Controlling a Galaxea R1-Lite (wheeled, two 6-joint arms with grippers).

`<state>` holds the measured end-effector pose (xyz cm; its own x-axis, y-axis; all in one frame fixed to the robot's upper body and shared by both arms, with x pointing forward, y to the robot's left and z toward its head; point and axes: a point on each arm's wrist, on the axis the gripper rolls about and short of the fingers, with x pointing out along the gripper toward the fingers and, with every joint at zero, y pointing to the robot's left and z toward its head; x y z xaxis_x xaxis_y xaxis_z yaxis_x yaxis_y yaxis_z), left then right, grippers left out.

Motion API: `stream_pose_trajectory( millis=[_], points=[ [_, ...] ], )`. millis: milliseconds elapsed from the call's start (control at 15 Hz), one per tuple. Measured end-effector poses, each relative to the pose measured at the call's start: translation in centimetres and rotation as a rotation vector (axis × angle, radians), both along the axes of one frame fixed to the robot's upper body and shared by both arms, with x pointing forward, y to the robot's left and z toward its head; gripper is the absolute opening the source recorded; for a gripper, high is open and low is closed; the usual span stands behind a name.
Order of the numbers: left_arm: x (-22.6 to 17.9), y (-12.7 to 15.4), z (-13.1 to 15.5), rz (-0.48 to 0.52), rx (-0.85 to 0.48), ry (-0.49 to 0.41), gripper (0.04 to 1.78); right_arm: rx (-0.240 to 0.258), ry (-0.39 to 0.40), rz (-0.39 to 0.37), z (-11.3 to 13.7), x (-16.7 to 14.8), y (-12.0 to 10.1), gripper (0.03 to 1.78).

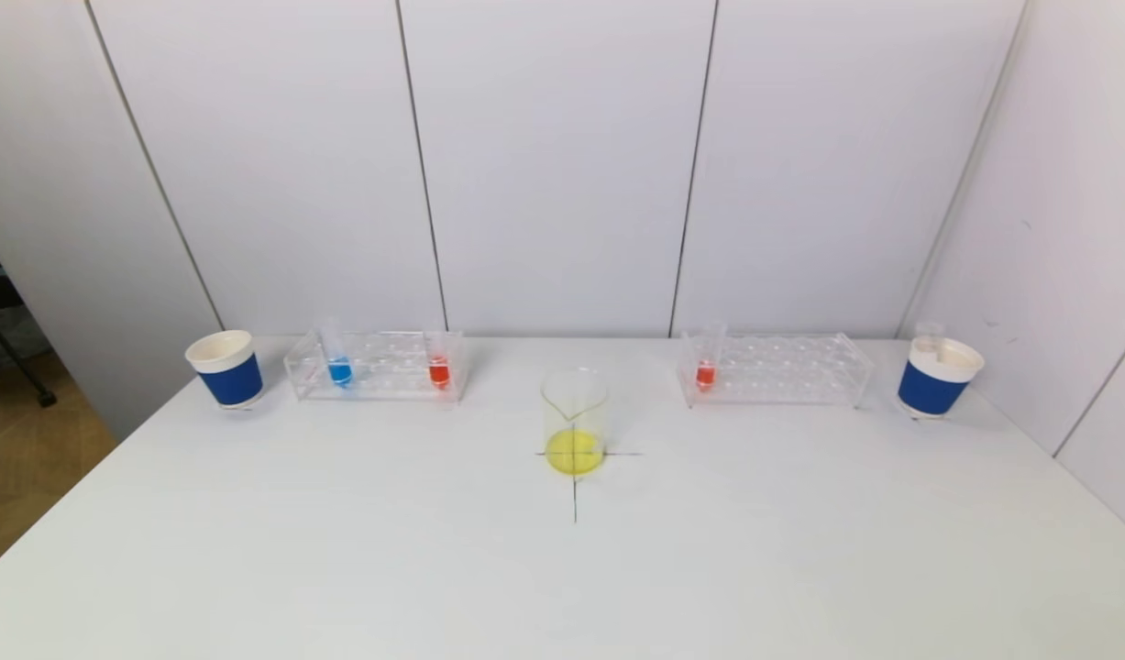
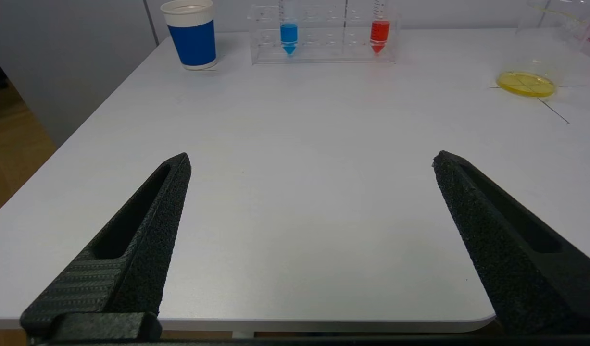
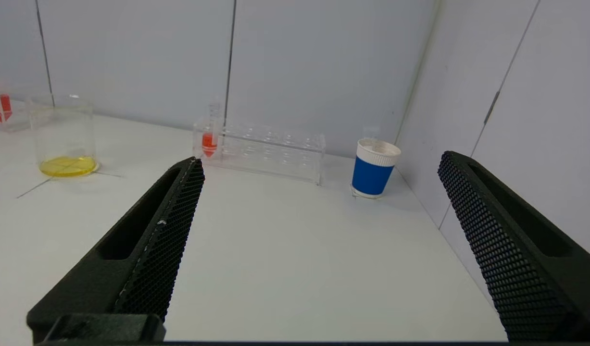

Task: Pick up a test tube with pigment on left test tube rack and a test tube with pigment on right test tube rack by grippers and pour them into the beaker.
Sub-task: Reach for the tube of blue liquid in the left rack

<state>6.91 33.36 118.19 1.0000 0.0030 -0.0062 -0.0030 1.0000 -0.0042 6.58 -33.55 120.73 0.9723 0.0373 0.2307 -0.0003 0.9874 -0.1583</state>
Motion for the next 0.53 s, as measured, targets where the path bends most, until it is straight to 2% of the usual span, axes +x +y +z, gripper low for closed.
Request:
stream_pose_trajectory(
  millis=[200, 333, 533],
  points=[
    [0.0, 0.0, 0.0, -0.001, 0.0, 0.0, 1.76, 0.002, 0.124, -0.022, -1.4, 0.3, 0.0, 1.77],
    [0.0, 0.0, 0.0, 0.0, 0.0, 0.0, 1.76, 0.024, 0.22, -0.018, -2.4, 0.3, 0.0, 1.77],
    [0.0, 0.0, 0.0, 0.0, 0.0, 0.0, 1.76, 0.044, 0.232, -0.012, -2.5, 0.3, 0.0, 1.77]
  ],
)
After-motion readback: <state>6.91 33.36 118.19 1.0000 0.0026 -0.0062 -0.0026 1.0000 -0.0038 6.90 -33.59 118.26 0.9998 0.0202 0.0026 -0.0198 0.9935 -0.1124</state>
